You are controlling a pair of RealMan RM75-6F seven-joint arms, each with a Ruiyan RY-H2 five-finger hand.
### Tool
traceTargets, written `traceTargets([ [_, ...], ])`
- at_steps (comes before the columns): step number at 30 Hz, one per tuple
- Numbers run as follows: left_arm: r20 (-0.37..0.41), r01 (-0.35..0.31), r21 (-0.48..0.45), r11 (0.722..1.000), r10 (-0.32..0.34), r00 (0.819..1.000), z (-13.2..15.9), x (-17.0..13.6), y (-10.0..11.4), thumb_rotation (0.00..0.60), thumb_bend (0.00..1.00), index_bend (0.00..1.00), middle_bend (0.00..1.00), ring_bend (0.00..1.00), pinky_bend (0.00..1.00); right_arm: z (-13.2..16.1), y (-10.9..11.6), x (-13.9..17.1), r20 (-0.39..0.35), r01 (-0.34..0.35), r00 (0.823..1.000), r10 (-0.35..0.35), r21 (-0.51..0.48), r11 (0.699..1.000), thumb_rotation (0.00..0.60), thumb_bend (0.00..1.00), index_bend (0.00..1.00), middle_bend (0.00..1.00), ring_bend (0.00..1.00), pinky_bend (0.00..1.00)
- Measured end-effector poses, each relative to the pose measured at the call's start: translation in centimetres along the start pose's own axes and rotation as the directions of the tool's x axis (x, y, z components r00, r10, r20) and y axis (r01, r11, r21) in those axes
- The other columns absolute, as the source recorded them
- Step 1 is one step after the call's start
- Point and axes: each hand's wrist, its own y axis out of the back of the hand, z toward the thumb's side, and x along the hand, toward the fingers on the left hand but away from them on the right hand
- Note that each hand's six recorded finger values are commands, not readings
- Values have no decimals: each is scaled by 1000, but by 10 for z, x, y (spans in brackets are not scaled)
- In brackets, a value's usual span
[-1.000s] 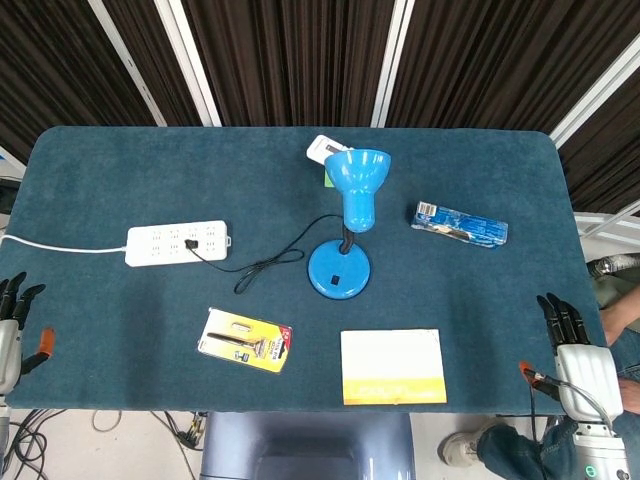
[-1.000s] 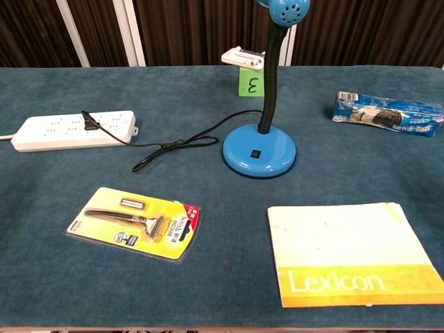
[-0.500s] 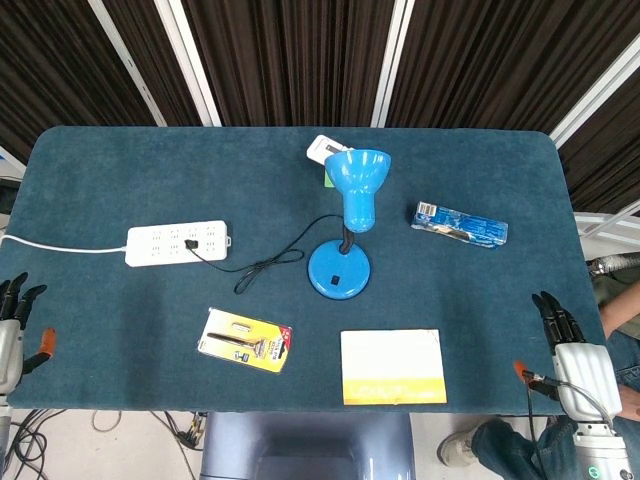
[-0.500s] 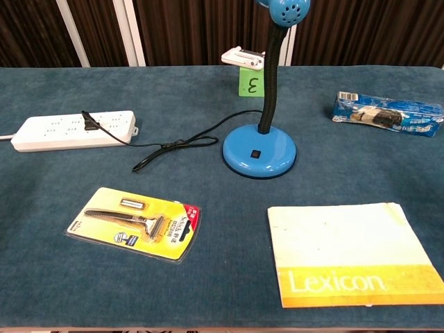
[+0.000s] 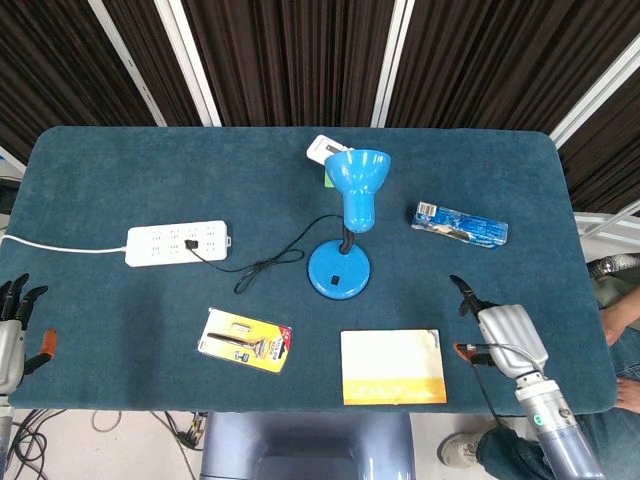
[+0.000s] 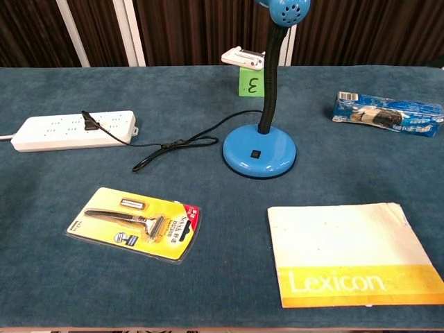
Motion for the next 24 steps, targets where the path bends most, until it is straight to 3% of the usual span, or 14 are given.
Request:
traceTargets([
  [3,-3,1,-3,1000,-1,1000,-1,0,0,600,446,172,22,0,0,14,-11,-16,-32,-37,999,37,2,999,600,355,0,532,672,1000],
  [7,-4,7,-4,1000,-7,1000,-1,1,0,600,446,172,22,0,0,30,-25,-37,-55,-71,996,73,24,997,600,364,0,536,675,1000],
  [24,-26,23,-21,1000,-24,999,-5,1,-1,600,446,172,22,0,0,96,-90,-106,-37,-200,979,202,46,979,600,364,0,538,687,1000],
])
